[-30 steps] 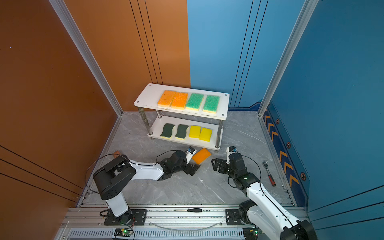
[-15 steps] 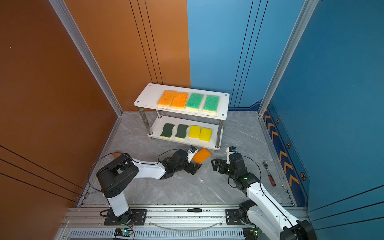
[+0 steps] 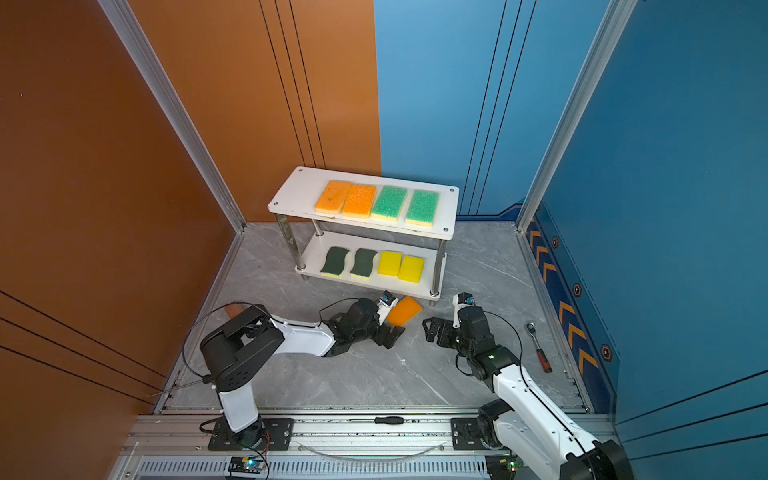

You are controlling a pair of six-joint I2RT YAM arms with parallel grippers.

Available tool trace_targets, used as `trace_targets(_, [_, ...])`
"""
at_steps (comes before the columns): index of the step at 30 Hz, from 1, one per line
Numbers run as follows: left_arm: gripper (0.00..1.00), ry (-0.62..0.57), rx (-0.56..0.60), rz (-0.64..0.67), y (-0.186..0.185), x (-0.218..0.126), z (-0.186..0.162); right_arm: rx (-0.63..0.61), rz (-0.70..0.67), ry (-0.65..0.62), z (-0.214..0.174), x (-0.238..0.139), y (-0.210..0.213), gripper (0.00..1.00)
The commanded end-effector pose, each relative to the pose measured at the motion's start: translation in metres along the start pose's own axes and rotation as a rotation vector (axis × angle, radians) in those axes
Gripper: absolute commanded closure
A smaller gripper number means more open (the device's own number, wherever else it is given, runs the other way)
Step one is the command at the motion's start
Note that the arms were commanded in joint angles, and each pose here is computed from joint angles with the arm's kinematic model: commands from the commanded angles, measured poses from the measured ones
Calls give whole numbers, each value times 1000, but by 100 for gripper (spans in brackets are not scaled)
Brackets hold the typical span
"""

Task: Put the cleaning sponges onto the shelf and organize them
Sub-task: 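Move the left gripper over the orange sponge while the right gripper draws back, then lower the open left gripper around the flat orange sponge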

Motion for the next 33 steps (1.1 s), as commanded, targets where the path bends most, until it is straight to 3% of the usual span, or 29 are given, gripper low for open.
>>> trace_targets(1, [2,-16,23,1,-5,6,5,12,-6,20,-6,-1,-3,0])
trace_targets(33, [4,3,9,42,2,19,-2,23,0,13,-7,-1,-4,0])
Point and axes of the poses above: each gripper's point midway between its finger pads, its own x axis out along the fingers, its own y axis along the line the jaws close on, z = x × y, the point moved 8 cm from there along -x, back along the fingers, and after that the axes turned 14 degrees about -x, right-handed, at the moved point
